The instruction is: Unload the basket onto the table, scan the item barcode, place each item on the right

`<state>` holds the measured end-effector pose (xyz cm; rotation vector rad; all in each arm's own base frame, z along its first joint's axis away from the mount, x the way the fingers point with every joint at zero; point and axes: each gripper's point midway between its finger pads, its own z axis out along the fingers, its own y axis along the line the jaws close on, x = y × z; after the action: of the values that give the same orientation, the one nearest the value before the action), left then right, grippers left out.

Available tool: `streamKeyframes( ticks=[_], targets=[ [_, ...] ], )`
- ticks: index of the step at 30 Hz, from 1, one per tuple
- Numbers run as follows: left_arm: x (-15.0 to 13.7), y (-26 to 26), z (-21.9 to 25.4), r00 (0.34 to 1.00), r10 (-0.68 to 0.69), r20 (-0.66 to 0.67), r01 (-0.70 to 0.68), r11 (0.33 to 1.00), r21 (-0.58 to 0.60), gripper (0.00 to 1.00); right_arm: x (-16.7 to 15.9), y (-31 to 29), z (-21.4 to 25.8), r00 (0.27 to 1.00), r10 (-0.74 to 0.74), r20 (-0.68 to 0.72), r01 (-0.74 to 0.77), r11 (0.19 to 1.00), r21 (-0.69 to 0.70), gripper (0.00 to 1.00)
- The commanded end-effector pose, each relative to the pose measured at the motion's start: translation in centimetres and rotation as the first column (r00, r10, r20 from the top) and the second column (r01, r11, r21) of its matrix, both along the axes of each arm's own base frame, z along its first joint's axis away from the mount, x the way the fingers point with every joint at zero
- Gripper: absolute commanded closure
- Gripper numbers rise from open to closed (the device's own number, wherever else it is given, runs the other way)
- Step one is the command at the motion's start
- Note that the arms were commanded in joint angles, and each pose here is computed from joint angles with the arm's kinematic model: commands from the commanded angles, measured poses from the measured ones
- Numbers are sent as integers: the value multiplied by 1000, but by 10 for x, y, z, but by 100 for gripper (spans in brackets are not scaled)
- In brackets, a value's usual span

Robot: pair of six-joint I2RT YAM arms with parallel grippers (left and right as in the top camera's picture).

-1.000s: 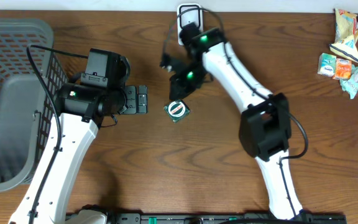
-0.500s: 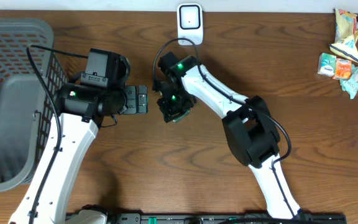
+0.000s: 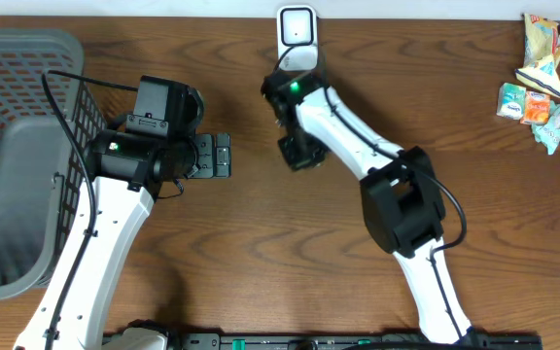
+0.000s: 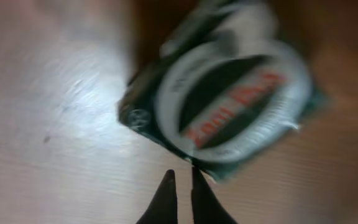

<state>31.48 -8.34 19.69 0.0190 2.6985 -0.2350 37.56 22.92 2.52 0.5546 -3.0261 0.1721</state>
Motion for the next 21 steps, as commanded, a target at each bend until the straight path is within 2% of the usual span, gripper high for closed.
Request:
streamKeyframes(
  ticks=[1, 4, 5, 6, 8, 12, 13, 18, 21],
  targets=[
    [2, 1, 6, 1000, -2, 20, 2, 1000, 4, 2, 32, -19, 30, 986, -82, 142, 90, 995, -48, 93],
    [2, 1, 6, 1000, -2, 20, 2, 1000, 3, 2, 40, -26, 34, 973, -165, 161, 171, 985, -27, 91],
    [2, 1, 6, 1000, -2, 20, 2, 1000, 3, 2, 40, -24, 33, 972, -180, 148, 182, 983, -3, 89],
    [2, 1, 6, 1000, -2, 20, 2, 1000, 3, 2, 38, -20, 32, 974, -193, 115, 189, 981, 40, 84],
    [2, 1, 6, 1000, -2, 20, 2, 1000, 3, 2, 33, -9, 31, 979, -196, 56, 189, 975, 112, 82],
    [2, 1, 6, 1000, -2, 20, 2, 1000, 3, 3, 20, 19, 33, 993, -110, -39, 116, 960, 256, 99],
    [2, 1, 6, 1000, -2, 20, 2, 1000, 3, 2, 16, 22, 33, 995, -82, -51, 92, 960, 265, 99],
    [2, 1, 6, 1000, -2, 20, 2, 1000, 3, 2, -8, 13, 31, 994, -12, -104, 31, 983, 180, 98],
    [2, 1, 6, 1000, -2, 20, 2, 1000, 3, 2, -6, -1, 25, 998, -1, -59, 4, 998, 61, 96]
  ],
)
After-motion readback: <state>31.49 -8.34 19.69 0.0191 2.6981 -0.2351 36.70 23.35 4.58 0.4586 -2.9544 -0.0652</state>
